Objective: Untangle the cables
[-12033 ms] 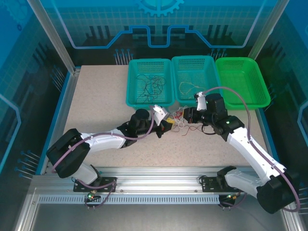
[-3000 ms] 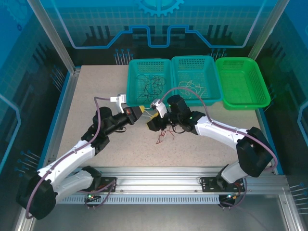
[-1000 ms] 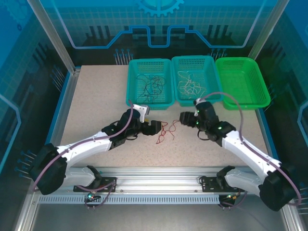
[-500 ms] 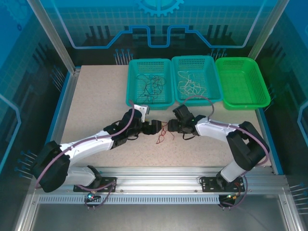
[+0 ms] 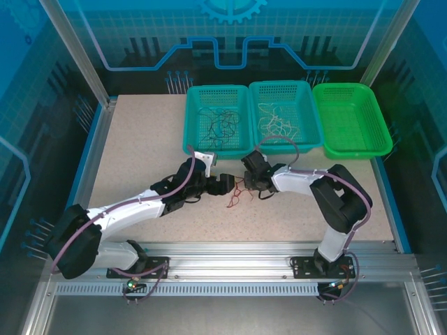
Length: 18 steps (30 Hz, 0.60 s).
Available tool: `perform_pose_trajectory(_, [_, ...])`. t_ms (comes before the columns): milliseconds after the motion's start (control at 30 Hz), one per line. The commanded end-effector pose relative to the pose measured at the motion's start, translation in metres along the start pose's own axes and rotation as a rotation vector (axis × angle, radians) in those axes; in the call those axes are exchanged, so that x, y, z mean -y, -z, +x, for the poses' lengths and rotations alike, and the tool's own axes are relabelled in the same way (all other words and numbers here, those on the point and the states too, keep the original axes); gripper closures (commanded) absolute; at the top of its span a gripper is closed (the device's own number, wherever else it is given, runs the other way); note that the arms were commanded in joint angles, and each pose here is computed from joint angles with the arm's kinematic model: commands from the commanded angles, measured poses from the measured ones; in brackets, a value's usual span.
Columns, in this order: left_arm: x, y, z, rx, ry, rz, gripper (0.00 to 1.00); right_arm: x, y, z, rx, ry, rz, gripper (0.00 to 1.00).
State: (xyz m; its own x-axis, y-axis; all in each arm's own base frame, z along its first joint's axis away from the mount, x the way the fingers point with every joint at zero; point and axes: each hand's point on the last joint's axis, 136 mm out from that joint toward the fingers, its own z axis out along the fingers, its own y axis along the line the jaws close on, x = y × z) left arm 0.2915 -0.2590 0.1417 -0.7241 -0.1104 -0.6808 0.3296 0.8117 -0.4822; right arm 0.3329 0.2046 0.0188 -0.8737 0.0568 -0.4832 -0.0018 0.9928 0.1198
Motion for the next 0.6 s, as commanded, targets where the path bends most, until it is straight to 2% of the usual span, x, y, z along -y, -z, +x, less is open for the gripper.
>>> perform_pose_trajectory(0, [-0.004,0.005,0.003,0.001,0.014,-0.025,0.12,0.000,0.010,-0.004,0.049,0.038,-0.005,0.89])
perform_pose_trajectory(67, [-0.012,0.004,0.004,0.001,0.048,-0.067,0.12,0.001,0.020,-0.001,0.056,0.053,-0.030,1.00])
perform_pose_trajectory(267, [-0.029,-0.009,0.012,-0.003,0.160,-0.138,0.09,-0.022,0.074,-0.006,0.162,0.078,-0.281,1.00])
perform_pose_trajectory(467, [-0.021,-0.031,0.018,-0.048,0.187,-0.105,0.06,-0.052,0.129,-0.011,0.217,0.138,-0.524,1.00])
perform_pose_trajectory(567, [-0.030,-0.043,0.020,-0.058,0.219,-0.161,0.11,-0.058,0.149,-0.015,0.253,0.146,-0.589,1.00])
